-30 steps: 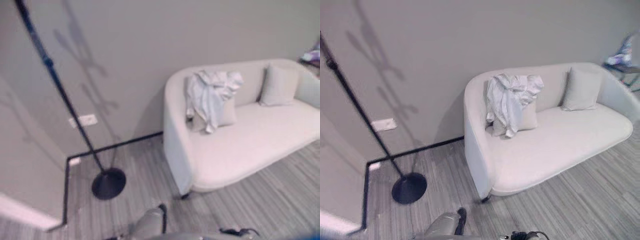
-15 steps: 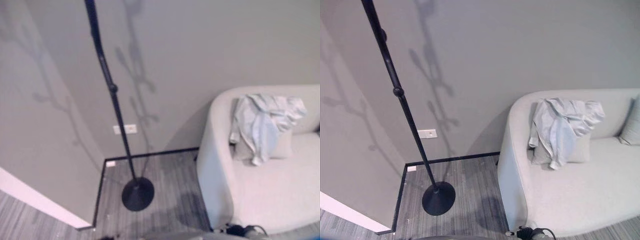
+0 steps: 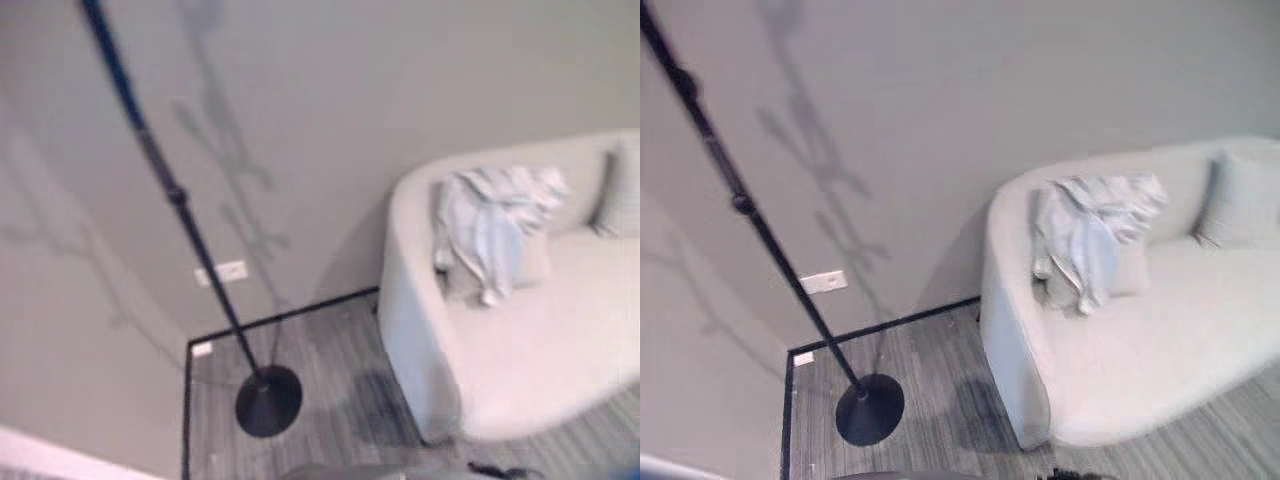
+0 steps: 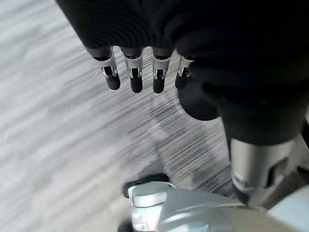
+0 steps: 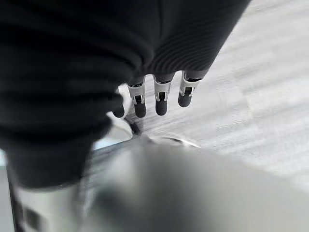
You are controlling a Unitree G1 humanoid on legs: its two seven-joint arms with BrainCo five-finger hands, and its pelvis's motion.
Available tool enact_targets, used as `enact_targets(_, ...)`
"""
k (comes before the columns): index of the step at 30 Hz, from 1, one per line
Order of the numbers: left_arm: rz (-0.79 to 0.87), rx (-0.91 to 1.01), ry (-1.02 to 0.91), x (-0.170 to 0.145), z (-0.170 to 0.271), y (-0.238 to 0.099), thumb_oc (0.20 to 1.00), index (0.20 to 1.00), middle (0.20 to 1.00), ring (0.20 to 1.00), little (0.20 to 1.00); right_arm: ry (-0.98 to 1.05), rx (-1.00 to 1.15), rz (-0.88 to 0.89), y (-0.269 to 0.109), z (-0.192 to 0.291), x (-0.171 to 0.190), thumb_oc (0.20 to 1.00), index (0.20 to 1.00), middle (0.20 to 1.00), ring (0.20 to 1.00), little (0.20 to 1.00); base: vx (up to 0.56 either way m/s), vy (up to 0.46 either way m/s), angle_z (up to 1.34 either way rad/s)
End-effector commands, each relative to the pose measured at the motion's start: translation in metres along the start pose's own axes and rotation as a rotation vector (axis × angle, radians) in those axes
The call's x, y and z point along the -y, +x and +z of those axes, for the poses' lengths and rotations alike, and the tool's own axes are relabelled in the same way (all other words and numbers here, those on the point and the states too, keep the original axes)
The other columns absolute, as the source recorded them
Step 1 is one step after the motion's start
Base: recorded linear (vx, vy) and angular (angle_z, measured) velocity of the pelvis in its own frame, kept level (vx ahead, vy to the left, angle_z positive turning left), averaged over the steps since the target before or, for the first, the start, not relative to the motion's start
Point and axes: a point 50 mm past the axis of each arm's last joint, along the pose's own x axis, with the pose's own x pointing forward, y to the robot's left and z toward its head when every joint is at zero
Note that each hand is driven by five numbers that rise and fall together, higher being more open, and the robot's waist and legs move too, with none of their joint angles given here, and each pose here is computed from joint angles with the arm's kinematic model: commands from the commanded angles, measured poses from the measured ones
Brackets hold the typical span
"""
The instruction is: Hang the clothes on the sofa on the clothes rack.
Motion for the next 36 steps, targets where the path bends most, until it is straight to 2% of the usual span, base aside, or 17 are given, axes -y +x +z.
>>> enact_targets(1, 0.035, 0.147, 0.011, -0.016, 0.068, -0.002, 1.000, 1.000, 1.000, 1.000, 1.000, -0.157, 0.023, 0.081, 0.002, 0.010, -0.021, 1.000, 1.000, 1.000, 1.000, 1.000, 0.21, -0.091, -0.62)
enact_targets(4, 0.073, 0.148, -0.016, -0.016, 0.050, -0.001, 1.000, 1.000, 1.000, 1.000, 1.000, -0.101, 0.049, 0.033, 0.001, 0.013, -0.016, 1.000, 1.000, 1.000, 1.000, 1.000, 0.10, -0.206, -0.30)
enact_targets(5, 0.073, 0.092, -0.025, -0.014, 0.028, 0.000, 1.000, 1.000, 1.000, 1.000, 1.000, -0.072, 0.087, 0.013, 0.001, 0.018, -0.013, 1.000, 1.000, 1.000, 1.000, 1.000, 0.07, -0.342, 0.00)
enact_targets(8, 0.096, 0.020, -0.048, -0.015, 0.006, -0.001, 1.000, 1.000, 1.000, 1.000, 1.000, -0.032, 0.104, 0.013, 0.001, 0.025, -0.014, 1.000, 1.000, 1.000, 1.000, 1.000, 0.15, -0.462, 0.52)
enact_targets(15, 0.154, -0.065, -0.172, -0.025, -0.026, -0.005, 1.000, 1.000, 1.000, 1.000, 1.000, -0.069, 0.120, 0.057, 0.002, 0.032, -0.024, 1.000, 1.000, 1.000, 1.000, 1.000, 0.18, -0.474, 0.64)
enact_targets(22, 0.148, -0.111, -0.204, -0.023, -0.034, -0.006, 1.000, 1.000, 1.000, 1.000, 1.000, -0.067, 0.102, 0.071, 0.002, 0.032, -0.027, 1.000, 1.000, 1.000, 1.000, 1.000, 0.10, -0.531, 0.23)
enact_targets(30, 0.077, -0.099, -0.152, -0.006, -0.030, -0.004, 1.000, 1.000, 1.000, 1.000, 1.000, -0.081, 0.066, -0.005, 0.001, 0.021, -0.001, 1.000, 1.000, 1.000, 1.000, 1.000, 0.13, -0.485, 0.01)
enact_targets(36, 0.060, -0.115, -0.156, -0.004, -0.034, -0.004, 1.000, 1.000, 1.000, 1.000, 1.000, -0.120, 0.060, 0.033, 0.002, 0.020, -0.011, 1.000, 1.000, 1.000, 1.000, 1.000, 0.18, -0.134, -0.07)
